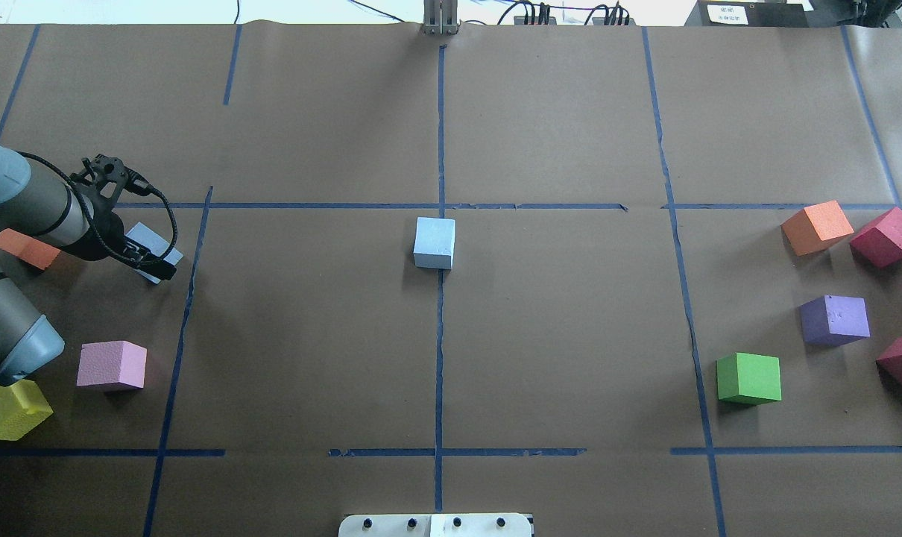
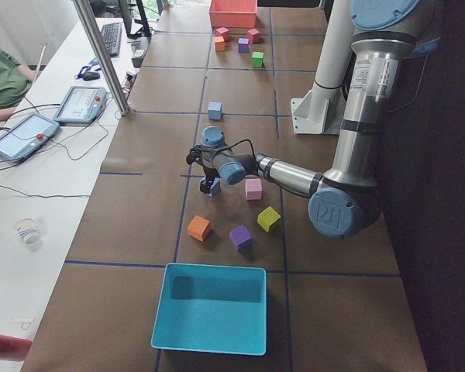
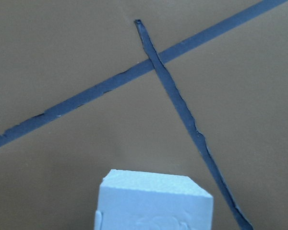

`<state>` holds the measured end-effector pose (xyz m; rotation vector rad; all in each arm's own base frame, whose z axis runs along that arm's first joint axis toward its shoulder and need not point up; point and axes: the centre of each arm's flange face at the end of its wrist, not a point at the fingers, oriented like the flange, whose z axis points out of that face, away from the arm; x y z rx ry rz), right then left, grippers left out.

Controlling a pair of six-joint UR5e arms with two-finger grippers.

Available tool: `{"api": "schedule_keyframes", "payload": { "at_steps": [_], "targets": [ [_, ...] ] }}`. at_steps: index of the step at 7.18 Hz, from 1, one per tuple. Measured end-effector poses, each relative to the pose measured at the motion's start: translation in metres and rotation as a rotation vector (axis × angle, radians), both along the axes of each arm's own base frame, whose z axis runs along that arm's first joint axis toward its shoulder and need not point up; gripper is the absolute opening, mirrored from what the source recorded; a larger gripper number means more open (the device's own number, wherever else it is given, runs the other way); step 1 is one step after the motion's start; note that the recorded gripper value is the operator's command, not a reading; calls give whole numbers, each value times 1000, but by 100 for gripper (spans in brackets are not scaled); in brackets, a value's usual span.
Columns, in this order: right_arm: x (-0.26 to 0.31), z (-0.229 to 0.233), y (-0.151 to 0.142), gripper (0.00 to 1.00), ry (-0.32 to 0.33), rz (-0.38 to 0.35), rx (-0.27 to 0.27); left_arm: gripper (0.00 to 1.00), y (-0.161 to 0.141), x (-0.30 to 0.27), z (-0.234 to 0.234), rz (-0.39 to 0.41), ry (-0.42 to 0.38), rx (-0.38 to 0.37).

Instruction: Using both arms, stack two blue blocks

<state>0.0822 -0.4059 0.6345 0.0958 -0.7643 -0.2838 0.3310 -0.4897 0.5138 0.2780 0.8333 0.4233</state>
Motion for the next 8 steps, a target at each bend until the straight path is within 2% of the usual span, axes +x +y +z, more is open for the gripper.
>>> {"api": "schedule_keyframes", "payload": {
  "at_steps": [1, 3, 5, 6, 8],
  "targets": [
    [0, 0, 0, 100, 0, 0, 0, 42, -1, 2, 1, 2, -1, -4],
    [0, 0, 0, 100, 0, 0, 0, 42, -1, 4, -5, 5, 7, 2],
    [0, 0, 0, 100, -1, 1, -1, 43, -8, 8, -35, 0, 29, 24],
    [0, 0, 0, 100, -2, 2, -1, 43, -18, 15, -62, -12, 34, 17],
    [0, 0, 0, 100, -3, 2, -2, 43, -49, 48, -155, -70, 28, -70]
  ]
}}
